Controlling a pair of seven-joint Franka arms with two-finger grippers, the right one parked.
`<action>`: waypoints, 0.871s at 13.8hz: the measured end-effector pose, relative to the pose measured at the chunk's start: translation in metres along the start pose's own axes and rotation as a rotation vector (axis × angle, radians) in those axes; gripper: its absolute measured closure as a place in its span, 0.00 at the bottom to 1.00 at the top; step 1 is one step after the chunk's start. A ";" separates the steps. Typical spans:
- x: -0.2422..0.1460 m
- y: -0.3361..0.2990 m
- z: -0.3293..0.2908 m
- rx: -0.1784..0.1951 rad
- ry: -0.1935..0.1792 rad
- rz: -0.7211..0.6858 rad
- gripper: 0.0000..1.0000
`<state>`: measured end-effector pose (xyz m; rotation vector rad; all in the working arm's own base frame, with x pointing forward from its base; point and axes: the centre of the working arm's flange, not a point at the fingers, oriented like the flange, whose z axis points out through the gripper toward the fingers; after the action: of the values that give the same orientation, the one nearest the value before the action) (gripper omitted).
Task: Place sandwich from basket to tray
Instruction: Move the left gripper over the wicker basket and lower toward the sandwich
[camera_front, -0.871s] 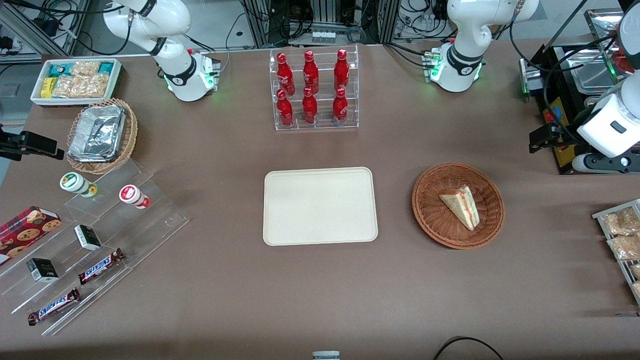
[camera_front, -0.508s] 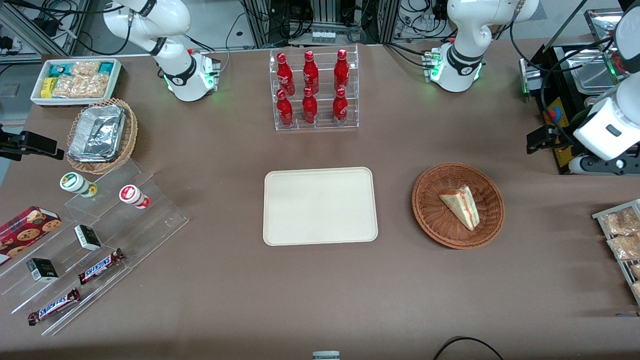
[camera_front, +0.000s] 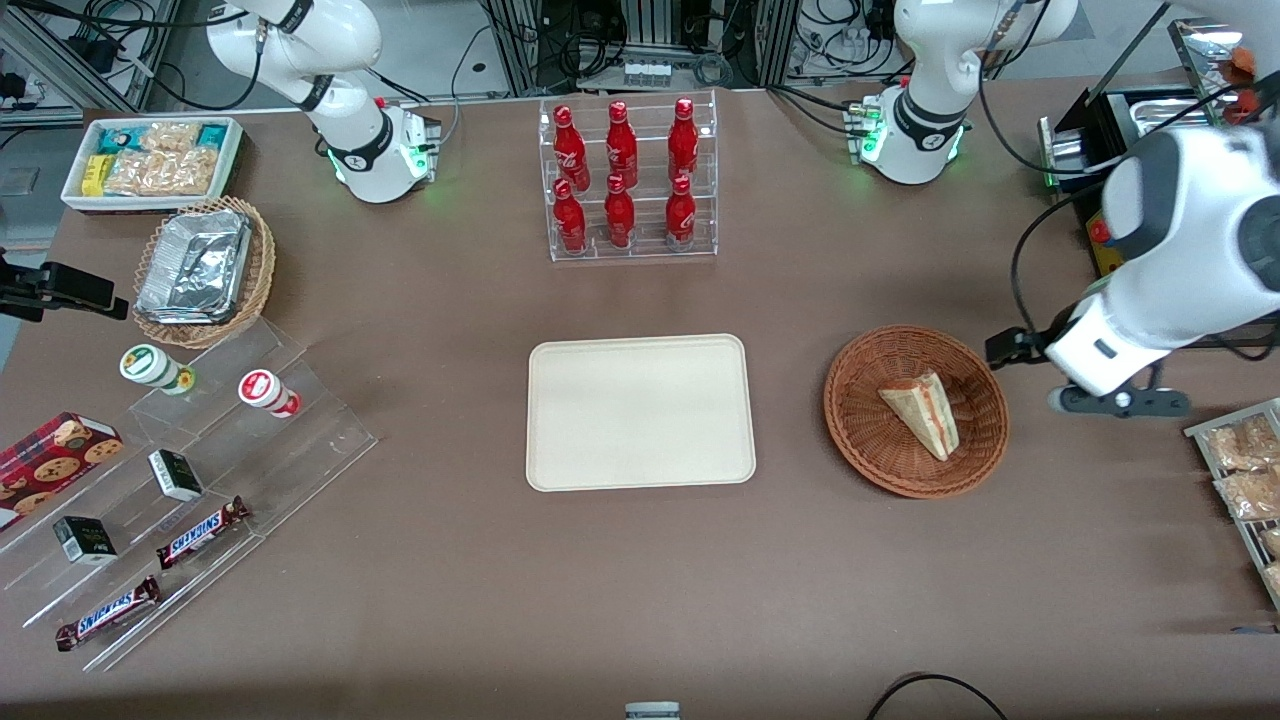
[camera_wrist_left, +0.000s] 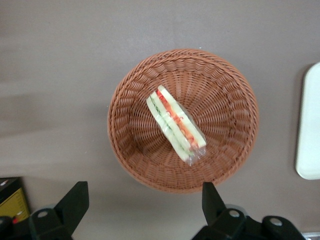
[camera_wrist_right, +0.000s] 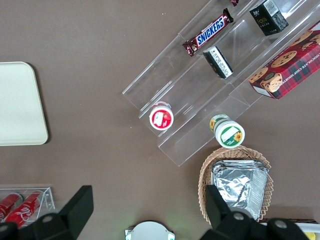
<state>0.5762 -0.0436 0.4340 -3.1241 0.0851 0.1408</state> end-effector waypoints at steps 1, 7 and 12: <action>-0.002 0.003 0.019 -0.001 0.018 -0.012 0.00; -0.022 0.023 0.087 -0.016 0.081 -0.286 0.00; -0.023 0.051 0.098 -0.046 0.101 -0.688 0.00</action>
<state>0.5417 -0.0913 0.3378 -2.9897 -0.9814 -0.0277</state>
